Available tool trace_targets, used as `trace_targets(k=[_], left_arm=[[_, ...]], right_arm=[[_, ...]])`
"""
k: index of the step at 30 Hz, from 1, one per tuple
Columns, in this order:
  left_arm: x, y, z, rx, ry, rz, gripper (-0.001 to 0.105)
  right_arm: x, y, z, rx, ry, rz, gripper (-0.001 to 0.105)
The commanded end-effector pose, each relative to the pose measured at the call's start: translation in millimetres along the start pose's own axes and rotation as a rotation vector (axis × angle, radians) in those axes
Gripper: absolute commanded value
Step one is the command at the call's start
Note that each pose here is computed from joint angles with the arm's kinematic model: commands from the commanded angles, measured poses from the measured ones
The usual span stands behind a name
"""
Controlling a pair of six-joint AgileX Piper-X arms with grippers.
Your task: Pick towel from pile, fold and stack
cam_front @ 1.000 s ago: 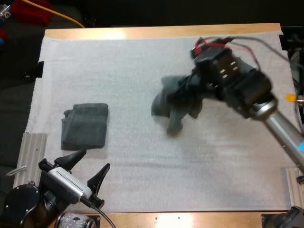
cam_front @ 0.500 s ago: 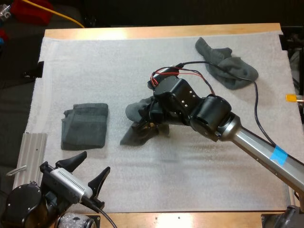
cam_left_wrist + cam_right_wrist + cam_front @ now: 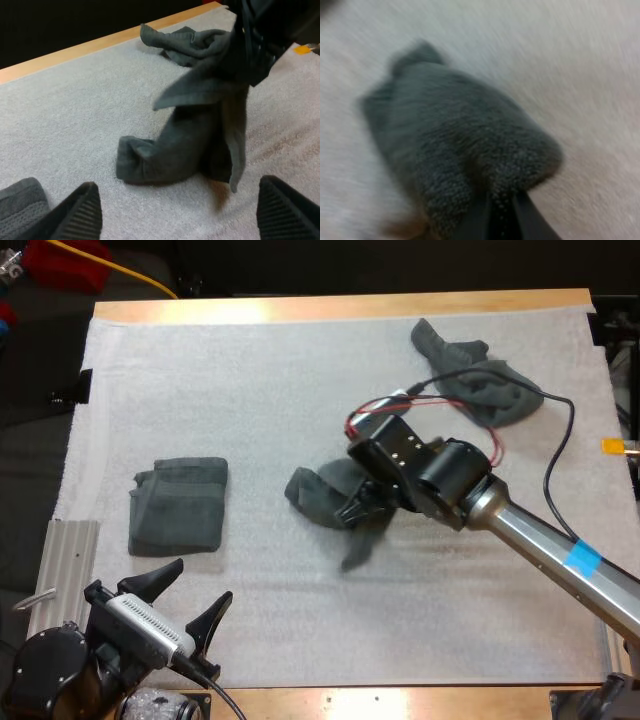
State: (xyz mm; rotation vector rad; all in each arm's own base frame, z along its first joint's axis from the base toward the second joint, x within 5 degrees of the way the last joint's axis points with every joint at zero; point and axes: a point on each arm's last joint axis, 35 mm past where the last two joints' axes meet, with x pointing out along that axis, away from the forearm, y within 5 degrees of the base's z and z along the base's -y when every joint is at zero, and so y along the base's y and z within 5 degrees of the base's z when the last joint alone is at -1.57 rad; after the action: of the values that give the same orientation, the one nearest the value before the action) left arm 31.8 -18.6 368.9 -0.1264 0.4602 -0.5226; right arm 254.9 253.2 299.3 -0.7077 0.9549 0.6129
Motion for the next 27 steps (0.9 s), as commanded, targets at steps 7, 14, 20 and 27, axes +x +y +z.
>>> trace_targets(k=[7,14,20,27], left_arm=[[-1.9,-1.2,2.1,0.002,-0.010,-0.009,0.062],[-1.9,-1.2,2.2,0.003,-0.012,-0.009,0.062],[-2.1,-1.9,8.9,0.027,-0.069,-0.014,0.062],[-2.3,-2.1,10.6,0.033,-0.084,-0.015,0.062]], right_arm=[[16.9,-41.6,-13.0,0.108,-0.007,-0.103,0.001],[22.1,-90.2,-22.5,0.253,-0.040,-0.193,0.001],[27.3,-128.6,-42.8,0.399,-0.005,-0.244,0.003],[27.4,-133.8,-46.1,0.426,0.000,-0.251,0.058]])
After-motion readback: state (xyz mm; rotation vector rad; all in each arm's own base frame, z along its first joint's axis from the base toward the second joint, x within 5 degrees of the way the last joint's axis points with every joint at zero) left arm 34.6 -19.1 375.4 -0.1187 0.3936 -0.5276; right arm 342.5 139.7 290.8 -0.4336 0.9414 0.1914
